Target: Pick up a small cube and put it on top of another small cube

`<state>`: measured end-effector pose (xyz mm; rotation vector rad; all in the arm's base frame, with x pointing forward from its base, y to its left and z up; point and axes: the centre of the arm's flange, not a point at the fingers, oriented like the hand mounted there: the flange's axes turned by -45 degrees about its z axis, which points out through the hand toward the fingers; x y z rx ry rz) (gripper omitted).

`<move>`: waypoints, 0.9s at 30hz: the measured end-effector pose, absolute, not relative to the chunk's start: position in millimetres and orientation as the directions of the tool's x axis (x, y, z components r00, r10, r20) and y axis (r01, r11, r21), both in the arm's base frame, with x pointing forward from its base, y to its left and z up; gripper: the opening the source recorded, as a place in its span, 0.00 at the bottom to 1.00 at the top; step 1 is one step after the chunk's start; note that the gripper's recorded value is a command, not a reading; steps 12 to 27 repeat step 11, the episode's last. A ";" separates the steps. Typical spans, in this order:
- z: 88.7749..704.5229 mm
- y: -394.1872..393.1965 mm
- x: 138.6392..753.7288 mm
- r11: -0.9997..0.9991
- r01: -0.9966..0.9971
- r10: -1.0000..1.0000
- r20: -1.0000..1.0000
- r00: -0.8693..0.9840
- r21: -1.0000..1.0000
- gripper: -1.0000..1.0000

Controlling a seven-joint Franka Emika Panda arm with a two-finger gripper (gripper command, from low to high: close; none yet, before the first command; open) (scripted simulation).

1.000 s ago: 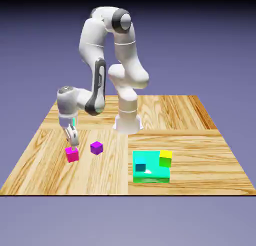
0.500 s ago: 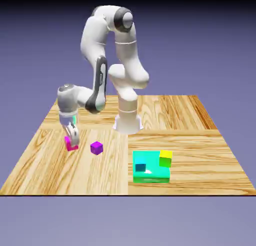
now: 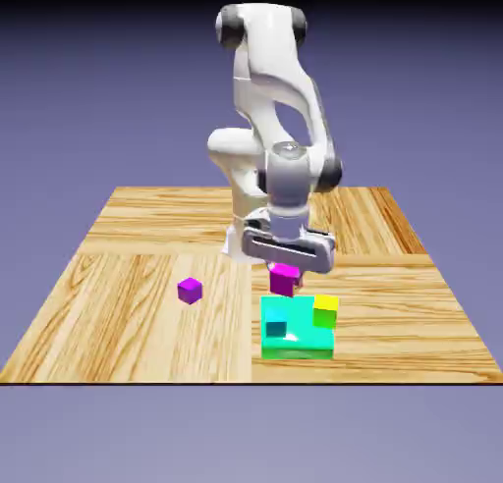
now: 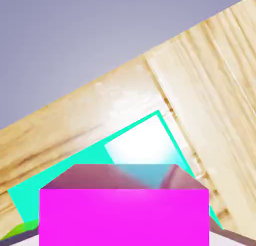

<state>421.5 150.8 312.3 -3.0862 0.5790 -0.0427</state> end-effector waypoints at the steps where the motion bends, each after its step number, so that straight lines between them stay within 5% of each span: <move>1: 316.3 170.9 414.7 -0.943 -0.332 -0.332 0.027 0.943 -0.001 0.00; 7: 255.3 168.2 417.6 -0.941 -0.337 -0.337 0.029 0.941 0.001 0.00; 8: 246.3 170.8 415.8 -0.944 -0.331 -0.331 0.028 0.943 -0.001 1.00; 27: 258.7 170.7 416.8 -0.943 -0.332 -0.331 0.030 0.943 0.003 1.00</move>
